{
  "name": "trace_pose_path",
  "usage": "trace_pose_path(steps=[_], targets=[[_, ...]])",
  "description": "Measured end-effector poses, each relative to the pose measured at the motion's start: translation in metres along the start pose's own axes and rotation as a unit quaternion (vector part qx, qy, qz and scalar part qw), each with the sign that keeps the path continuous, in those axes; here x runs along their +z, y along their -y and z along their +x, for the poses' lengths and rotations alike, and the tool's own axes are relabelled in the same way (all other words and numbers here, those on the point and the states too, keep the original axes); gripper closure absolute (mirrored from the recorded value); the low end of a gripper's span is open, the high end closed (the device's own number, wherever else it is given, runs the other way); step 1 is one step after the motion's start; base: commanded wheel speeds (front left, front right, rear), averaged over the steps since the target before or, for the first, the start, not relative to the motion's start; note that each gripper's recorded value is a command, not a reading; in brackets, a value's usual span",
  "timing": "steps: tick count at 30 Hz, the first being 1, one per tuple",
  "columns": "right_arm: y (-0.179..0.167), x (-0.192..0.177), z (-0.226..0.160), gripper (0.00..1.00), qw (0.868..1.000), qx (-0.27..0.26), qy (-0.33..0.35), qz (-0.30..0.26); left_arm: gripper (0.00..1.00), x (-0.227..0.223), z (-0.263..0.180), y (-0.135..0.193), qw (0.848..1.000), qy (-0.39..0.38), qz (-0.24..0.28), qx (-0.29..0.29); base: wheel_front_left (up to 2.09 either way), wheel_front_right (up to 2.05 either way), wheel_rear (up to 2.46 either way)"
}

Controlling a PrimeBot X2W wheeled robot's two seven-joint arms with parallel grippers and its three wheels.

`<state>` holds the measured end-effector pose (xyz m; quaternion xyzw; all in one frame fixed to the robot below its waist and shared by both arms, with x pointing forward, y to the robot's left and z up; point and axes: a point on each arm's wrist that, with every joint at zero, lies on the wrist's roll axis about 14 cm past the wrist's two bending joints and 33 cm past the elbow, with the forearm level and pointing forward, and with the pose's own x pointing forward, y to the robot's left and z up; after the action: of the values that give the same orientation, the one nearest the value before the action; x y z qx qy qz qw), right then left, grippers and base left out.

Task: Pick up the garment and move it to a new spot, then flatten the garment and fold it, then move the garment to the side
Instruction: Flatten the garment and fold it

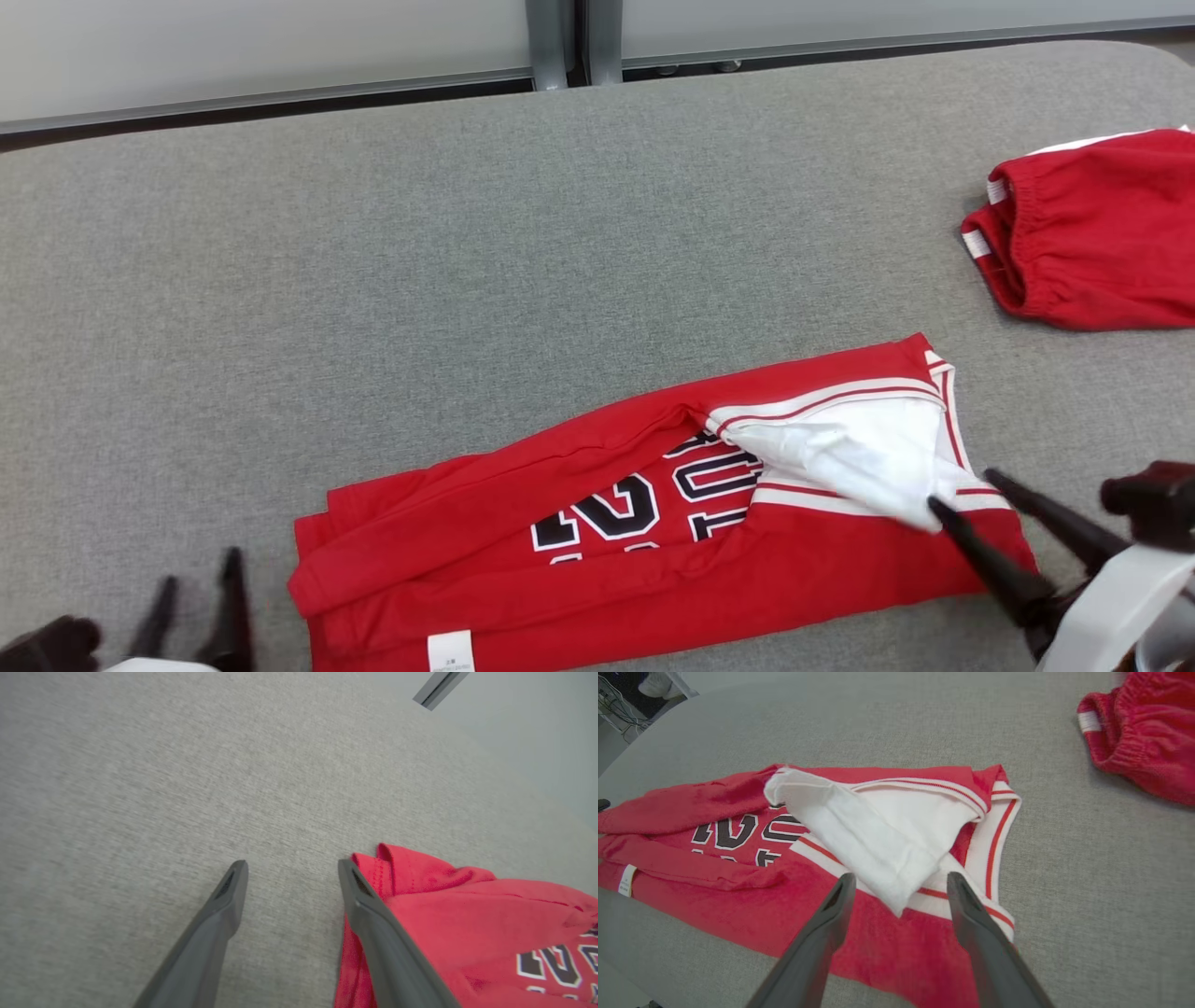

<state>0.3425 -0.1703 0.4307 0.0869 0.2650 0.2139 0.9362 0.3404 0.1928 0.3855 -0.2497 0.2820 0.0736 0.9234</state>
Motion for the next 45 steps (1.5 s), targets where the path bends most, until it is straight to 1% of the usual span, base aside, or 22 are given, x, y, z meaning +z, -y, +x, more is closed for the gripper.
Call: trace_pose_path(steps=[1, 2, 4, 7, 9, 11, 14, 18, 23, 26, 30, 31, 32, 34, 35, 36, 37, 38, 39, 41, 43, 45], targets=[[0.005, 0.006, -0.003, 0.0, 1.0, -0.009, 0.011, 0.001, 0.0, 0.009, 0.0, -0.01, 0.999, 0.028, 0.025, 0.014, 0.0, 0.0, 0.0], [0.011, 0.014, -0.006, 0.0, 1.0, -0.019, 0.024, 0.006, 0.0, 0.018, 0.0, -0.016, 0.997, 0.056, 0.04, 0.025, 0.0, 0.0, 0.0], [0.019, 0.023, -0.01, 0.0, 0.999, -0.035, 0.035, 0.015, 0.0, 0.026, -0.001, -0.022, 0.994, 0.096, 0.041, 0.039, 0.0, 0.0, 0.0], [0.037, 0.022, -0.009, 0.0, 0.998, -0.065, 0.016, 0.007, 0.0, 0.033, -0.001, -0.025, 0.988, 0.136, 0.05, 0.046, 0.0, 0.0, 0.0], [0.037, 0.017, 0.003, 0.0, 0.997, -0.068, -0.001, 0.024, 0.0, 0.03, 0.0, -0.023, 0.987, 0.144, 0.058, 0.047, 0.0, 0.0, 0.0], [0.035, 0.006, 0.017, 0.0, 0.997, -0.067, -0.029, 0.025, 0.0, 0.025, 0.003, -0.018, 0.987, 0.144, 0.054, 0.041, 0.0, 0.0, 0.0], [0.039, -0.001, 0.038, 0.0, 0.996, -0.074, -0.047, 0.032, 0.0, 0.019, 0.007, -0.009, 0.987, 0.146, 0.049, 0.033, 0.0, 0.0, 0.0], [0.049, -0.021, 0.053, 0.0, 0.992, -0.09, -0.091, 0.007, 0.0, 0.01, 0.007, -0.005, 0.988, 0.143, 0.044, 0.031, 0.0, 0.0, 0.0], [0.054, -0.032, 0.061, 0.0, 0.988, -0.094, -0.12, -0.009, 0.0, 0.015, 0.004, -0.007, 0.986, 0.159, 0.047, 0.032, 0.0, 0.0, 0.0], [0.049, -0.035, 0.066, 0.0, 0.989, -0.084, -0.125, 0.002, 0.0, 0.018, 0.001, -0.01, 0.984, 0.167, 0.053, 0.035, 0.0, 0.0, 0.0], [0.032, -0.037, 0.07, 0.0, 0.989, -0.054, -0.137, 0.033, 0.0, 0.021, -0.004, -0.012, 0.983, 0.175, 0.053, 0.033, 0.0, 0.0, 0.0], [0.025, -0.036, 0.071, 0.59, 0.989, -0.042, -0.137, 0.042, 0.0, 0.022, -0.006, -0.013, 0.982, 0.178, 0.052, 0.033, 0.0, 0.0, 0.0], [0.014, -0.035, 0.072, 1.0, 0.989, -0.025, -0.133, 0.056, 0.0, 0.023, -0.007, -0.014, 0.982, 0.18, 0.051, 0.033, 0.0, 0.0, 0.0], [-0.01, -0.036, 0.071, 1.0, 0.986, 0.014, -0.131, 0.097, 0.0, 0.024, -0.011, -0.015, 0.981, 0.184, 0.051, 0.033, 0.0, 0.0, 0.0], [-0.01, -0.037, 0.064, 1.0, 0.985, 0.017, -0.127, 0.112, 0.0, 0.023, -0.015, -0.017, 0.981, 0.185, 0.045, 0.033, 0.0, 0.0, 0.0], [-0.01, -0.037, 0.064, 1.0, 0.985, 0.017, -0.127, 0.112, 0.0, 0.023, -0.015, -0.017, 0.981, 0.185, 0.045, 0.033, 0.0, 0.0, 0.0], [0.001, -0.033, 0.056, 1.0, 0.984, 0.005, -0.114, 0.135, 0.0, 0.024, -0.021, -0.018, 0.981, 0.189, 0.039, 0.033, 0.0, 0.0, 0.0], [0.001, -0.033, 0.056, 1.0, 0.984, 0.005, -0.114, 0.135, 0.0, 0.024, -0.021, -0.018, 0.981, 0.189, 0.039, 0.033, 0.0, 0.0, 0.0], [0.009, -0.028, 0.05, 1.0, 0.984, -0.005, -0.105, 0.141, 0.0, 0.025, -0.024, -0.018, 0.98, 0.192, 0.035, 0.032, 0.0, 0.0, 0.0], [0.038, -0.008, 0.037, 1.0, 0.986, -0.037, -0.074, 0.143, 0.0, 0.025, -0.029, -0.017, 0.98, 0.196, 0.031, 0.03, 0.0, 0.0, 0.0], [0.067, 0.014, 0.02, 1.0, 0.987, -0.07, -0.048, 0.138, 0.0, 0.026, -0.033, -0.016, 0.979, 0.201, 0.028, 0.026, 0.0, 0.0, 0.0], [0.088, 0.032, 0.004, 1.0, 0.987, -0.094, -0.029, 0.124, 0.0, 0.028, -0.037, -0.013, 0.978, 0.208, 0.023, 0.02, 0.0, 0.0, 0.0]])
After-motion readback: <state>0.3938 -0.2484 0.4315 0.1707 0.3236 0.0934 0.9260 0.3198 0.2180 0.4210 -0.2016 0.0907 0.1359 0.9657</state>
